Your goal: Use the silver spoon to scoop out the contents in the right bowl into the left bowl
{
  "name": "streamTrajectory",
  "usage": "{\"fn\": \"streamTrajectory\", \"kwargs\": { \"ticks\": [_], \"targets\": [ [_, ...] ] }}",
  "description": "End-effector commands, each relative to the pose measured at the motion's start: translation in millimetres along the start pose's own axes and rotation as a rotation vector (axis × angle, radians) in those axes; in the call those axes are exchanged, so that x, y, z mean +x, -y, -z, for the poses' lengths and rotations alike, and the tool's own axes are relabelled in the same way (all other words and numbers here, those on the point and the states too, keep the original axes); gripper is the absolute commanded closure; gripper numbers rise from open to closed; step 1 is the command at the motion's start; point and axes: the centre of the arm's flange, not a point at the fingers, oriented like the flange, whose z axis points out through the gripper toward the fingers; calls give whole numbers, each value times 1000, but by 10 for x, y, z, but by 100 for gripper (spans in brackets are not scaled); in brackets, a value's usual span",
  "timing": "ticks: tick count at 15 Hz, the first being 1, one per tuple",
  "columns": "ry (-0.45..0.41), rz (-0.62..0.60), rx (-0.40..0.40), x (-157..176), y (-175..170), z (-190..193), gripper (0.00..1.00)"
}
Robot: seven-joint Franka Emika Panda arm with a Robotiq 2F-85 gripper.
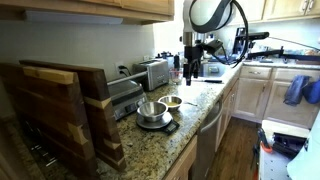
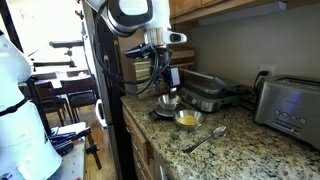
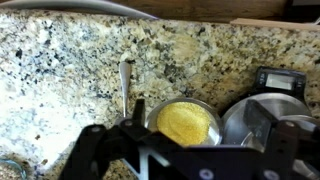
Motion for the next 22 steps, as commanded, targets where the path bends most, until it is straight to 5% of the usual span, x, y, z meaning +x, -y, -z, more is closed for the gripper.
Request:
{"fn": "streamTrajectory", "kwargs": {
  "ticks": [1,6,18,22],
  "targets": [
    [8,-1,0,20,-26,-43,0],
    [11,5,0,36,-1,-55,0],
    [-32,-8,14,243,-933,-607,0],
    [-13,-23,23,223,-899,-705,0]
  ]
}}
